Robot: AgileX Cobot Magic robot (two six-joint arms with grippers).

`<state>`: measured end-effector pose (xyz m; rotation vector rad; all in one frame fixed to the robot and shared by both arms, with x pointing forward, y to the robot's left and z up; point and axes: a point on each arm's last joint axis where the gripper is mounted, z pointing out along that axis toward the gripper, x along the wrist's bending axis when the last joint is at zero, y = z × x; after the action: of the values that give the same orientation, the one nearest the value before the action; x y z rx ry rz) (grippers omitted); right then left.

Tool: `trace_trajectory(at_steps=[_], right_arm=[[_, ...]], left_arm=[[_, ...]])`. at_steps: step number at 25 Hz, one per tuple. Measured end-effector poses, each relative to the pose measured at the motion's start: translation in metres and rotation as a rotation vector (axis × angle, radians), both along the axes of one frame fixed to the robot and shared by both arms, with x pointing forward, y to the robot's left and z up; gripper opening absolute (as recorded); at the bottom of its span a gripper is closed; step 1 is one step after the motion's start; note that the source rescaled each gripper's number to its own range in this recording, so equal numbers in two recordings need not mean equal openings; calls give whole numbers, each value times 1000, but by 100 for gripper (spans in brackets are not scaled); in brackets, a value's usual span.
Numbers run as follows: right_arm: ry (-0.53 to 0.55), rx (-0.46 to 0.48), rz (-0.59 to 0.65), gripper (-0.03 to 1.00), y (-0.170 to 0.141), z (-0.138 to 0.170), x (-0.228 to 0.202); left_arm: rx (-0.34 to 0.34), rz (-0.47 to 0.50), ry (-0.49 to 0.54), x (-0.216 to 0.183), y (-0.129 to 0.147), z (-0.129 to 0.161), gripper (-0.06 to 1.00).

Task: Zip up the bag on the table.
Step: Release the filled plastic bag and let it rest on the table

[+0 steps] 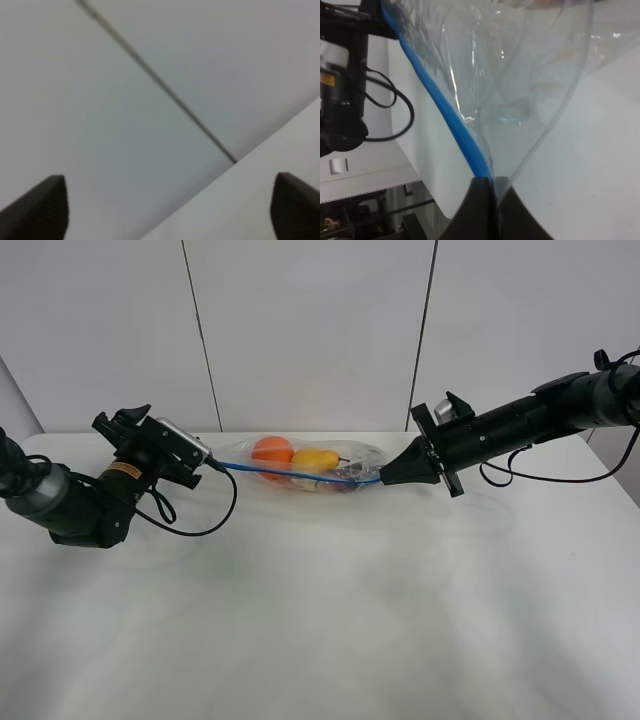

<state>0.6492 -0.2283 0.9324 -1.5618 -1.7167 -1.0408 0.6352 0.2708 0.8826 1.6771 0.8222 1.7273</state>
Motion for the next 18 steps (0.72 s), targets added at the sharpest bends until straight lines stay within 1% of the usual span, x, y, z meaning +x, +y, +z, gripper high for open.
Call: trace_trajectory(at_steps=[1, 3, 6, 7, 9, 11, 14, 18], right_arm=[[1, 0, 0, 0, 0, 0, 0], [1, 0, 0, 0, 0, 0, 0], [2, 0, -1, 0, 0, 0, 0], [2, 0, -1, 0, 0, 0, 0], [2, 0, 0, 0, 0, 0, 0], [2, 0, 0, 0, 0, 0, 0], [3, 0, 0, 0, 0, 0, 0], [3, -1, 0, 0, 0, 0, 0]], left_arm=[[-29, 33, 1, 0, 3, 0, 98], [-110, 95, -2, -1, 9, -1, 99], [-281, 175, -6, -2, 16, -2, 100], [-319, 190, 6, -2, 17, -3, 100], [-375, 200, 73, -3, 17, -3, 100], [-413, 200, 139, 0, 15, 2, 100], [-476, 182, 266, 8, 10, 20, 100], [-558, 162, 522, 23, 10, 42, 100]])
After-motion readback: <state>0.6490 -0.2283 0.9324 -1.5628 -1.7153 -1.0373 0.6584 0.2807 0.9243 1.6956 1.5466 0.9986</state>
